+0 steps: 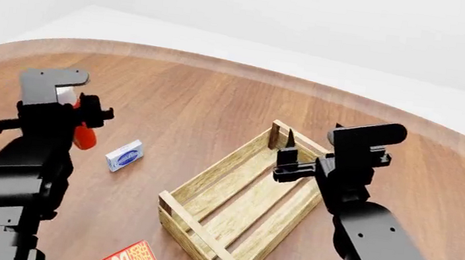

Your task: Pick up the ketchup, and put it in the wooden tray.

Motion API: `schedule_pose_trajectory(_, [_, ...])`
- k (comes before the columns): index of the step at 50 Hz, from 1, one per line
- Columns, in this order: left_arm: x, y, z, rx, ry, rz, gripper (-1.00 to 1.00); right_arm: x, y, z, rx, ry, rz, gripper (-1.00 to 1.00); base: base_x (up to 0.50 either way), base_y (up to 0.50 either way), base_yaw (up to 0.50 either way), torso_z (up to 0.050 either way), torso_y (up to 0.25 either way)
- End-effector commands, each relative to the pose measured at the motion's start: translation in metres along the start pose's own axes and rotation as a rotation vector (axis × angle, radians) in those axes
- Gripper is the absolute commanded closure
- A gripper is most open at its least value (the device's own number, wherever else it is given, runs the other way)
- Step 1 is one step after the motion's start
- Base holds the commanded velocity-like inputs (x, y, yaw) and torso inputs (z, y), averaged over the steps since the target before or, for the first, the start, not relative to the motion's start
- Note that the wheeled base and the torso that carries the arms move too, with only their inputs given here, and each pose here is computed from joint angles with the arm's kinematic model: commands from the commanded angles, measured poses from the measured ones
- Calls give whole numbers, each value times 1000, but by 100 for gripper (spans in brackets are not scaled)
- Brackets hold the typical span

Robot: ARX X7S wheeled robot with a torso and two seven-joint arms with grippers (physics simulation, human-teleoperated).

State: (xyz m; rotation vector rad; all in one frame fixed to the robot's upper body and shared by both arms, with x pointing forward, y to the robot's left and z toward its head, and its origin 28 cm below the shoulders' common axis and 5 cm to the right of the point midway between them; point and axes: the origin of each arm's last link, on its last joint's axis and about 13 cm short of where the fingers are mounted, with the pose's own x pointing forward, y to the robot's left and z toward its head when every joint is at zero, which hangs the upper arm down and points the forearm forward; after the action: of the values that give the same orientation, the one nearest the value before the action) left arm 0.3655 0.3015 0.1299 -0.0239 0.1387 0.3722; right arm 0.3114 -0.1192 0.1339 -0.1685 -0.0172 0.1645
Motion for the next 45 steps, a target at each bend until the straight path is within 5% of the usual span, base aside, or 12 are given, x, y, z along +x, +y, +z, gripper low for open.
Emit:
schedule_pose_trajectory(1, [20,-53,38,49,-71,-228,100,-1,-8,10,3,-8,-70,-100,0,0,0,0,0])
schedule_pose_trajectory(20, [8,-136,49,93,-71,-555,100,0,-33,-4,40,12,-214,-100,0,0,0,0,1])
schedule_pose_trajectory(45, [-27,-182,35,115,-16,-710,100,-46,-57,-17,92,19,-357,-100,0,0,0,0,0])
